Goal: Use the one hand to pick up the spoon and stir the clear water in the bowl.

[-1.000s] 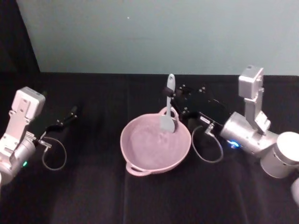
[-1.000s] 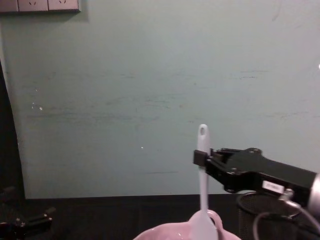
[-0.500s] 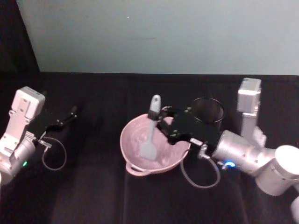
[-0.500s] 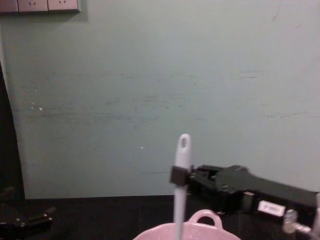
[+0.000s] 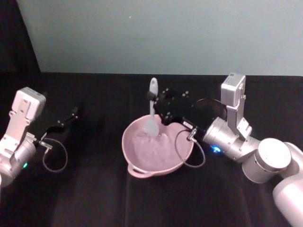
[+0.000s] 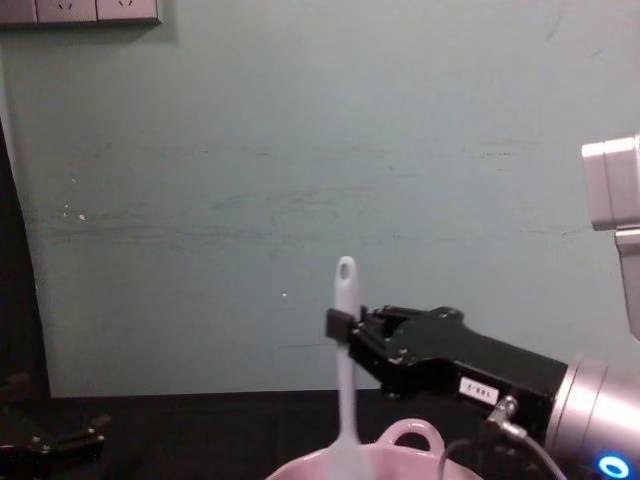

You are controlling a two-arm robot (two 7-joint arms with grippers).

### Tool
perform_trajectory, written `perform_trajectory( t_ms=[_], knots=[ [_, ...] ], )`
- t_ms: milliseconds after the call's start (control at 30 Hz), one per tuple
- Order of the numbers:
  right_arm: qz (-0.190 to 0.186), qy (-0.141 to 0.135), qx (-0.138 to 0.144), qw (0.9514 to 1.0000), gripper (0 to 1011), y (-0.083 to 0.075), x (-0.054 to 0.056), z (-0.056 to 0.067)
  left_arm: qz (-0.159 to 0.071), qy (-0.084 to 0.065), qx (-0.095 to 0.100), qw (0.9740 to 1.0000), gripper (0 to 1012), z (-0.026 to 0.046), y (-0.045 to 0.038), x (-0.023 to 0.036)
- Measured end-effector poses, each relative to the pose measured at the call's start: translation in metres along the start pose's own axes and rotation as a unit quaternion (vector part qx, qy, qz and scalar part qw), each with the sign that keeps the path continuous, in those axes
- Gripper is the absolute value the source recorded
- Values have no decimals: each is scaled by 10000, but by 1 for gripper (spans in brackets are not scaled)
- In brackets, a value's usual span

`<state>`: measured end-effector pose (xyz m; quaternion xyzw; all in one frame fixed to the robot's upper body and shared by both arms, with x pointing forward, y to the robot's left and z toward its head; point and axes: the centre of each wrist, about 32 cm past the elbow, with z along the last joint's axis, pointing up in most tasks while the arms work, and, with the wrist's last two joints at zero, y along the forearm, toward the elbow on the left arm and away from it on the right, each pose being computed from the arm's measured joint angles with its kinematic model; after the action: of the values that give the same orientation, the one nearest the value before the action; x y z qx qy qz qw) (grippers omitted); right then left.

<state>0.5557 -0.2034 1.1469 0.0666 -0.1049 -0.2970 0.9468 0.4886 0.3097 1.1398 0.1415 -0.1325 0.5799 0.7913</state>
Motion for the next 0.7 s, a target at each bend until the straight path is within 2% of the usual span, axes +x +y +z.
perform_trajectory(
  t_ms=[167, 333, 467, 567, 700],
  knots=[
    [-371, -341, -70, 9987, 112, -65, 106, 17, 0, 0, 0, 10000, 1011, 0, 0, 0],
    [-445, -428, -115, 9980, 112, -206, 159, 84, 0, 0, 0, 10000, 1011, 0, 0, 0],
    [-326, -288, -139, 9990, 112, -373, 131, 137, 0, 0, 0, 10000, 1011, 0, 0, 0],
    [-97, -2, -139, 9999, 111, -494, 46, 174, 0, 0, 0, 10000, 1011, 0, 0, 0],
    [147, 327, -138, 9993, 112, -535, -67, 174, 0, 0, 0, 10000, 1011, 0, 0, 0]
  ],
)
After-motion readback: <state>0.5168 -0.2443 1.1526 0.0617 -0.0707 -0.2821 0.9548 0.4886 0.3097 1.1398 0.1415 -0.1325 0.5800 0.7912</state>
